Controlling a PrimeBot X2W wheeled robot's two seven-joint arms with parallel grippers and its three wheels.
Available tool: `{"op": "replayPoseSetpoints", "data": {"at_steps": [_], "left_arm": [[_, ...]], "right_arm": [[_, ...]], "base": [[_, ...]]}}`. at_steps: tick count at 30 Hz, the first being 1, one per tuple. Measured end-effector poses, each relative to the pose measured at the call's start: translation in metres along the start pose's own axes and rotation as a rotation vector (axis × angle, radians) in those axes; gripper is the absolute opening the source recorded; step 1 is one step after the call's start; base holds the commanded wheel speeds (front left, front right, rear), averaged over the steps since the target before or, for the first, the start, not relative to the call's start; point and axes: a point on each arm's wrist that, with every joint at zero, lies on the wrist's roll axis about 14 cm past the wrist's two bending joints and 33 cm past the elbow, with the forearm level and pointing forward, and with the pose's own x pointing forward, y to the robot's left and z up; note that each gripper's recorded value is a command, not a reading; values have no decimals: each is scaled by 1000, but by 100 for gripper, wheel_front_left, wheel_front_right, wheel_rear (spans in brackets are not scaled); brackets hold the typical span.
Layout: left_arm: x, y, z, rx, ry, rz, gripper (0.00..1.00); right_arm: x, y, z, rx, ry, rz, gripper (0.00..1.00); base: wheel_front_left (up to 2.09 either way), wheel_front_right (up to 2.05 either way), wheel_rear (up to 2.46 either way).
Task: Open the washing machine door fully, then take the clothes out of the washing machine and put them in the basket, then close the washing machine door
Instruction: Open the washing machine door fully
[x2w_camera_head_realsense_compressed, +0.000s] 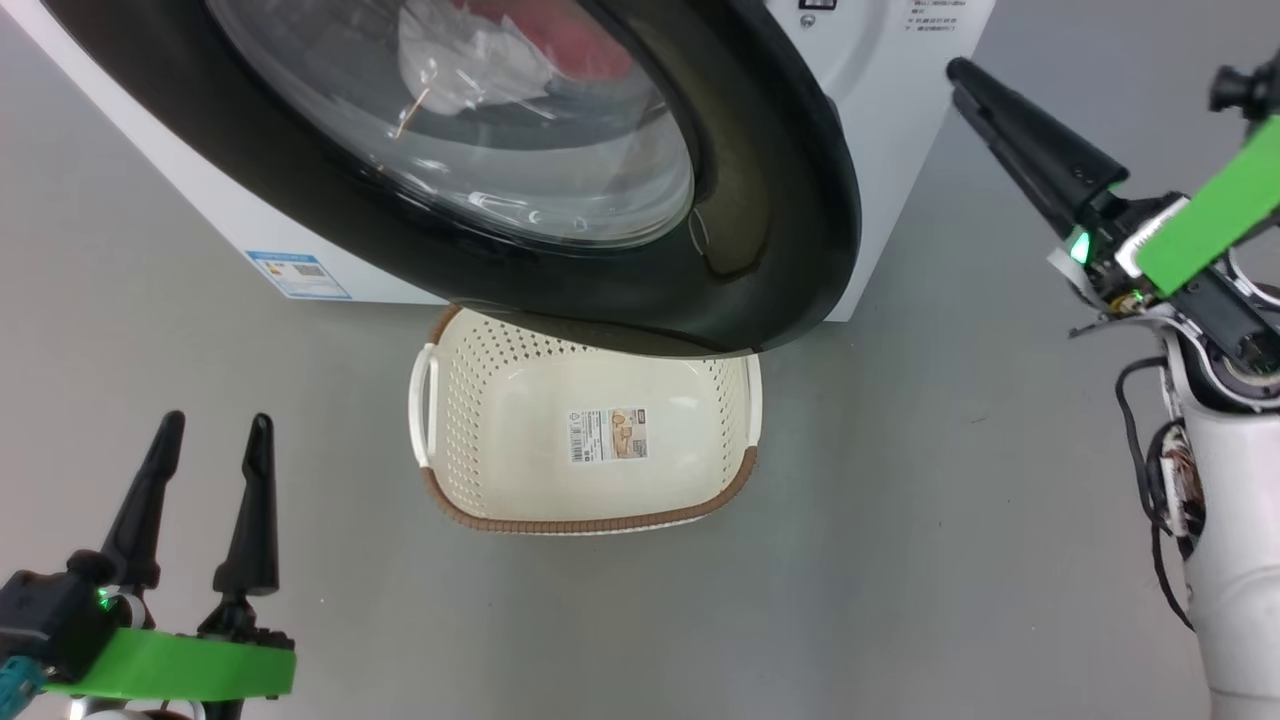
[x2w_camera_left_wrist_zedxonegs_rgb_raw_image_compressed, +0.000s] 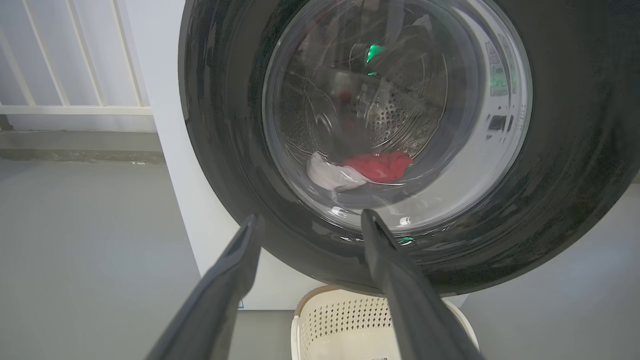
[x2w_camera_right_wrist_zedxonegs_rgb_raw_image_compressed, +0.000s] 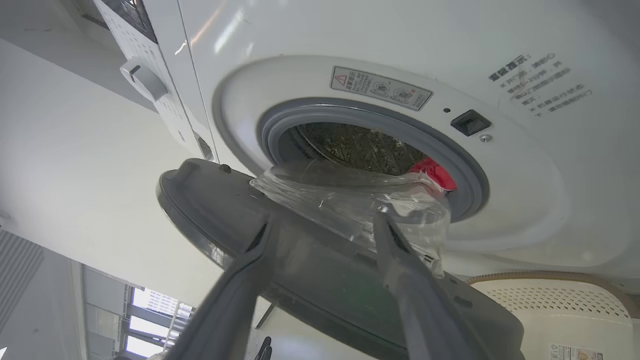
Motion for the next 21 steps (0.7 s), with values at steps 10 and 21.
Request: {"op": "replayPoseSetpoints", "data": {"at_steps": [10,21], "left_arm": [[3,-1,-4,-1,9,-4,100],[4,-2,-6,-4,14,-6,100]], "right_arm": [[-25,23,-4,-289,-148,14,100],[-54,6,-39,-472,-243,-29,100]], "base": [[0,0,0],[0,0,0]]}}
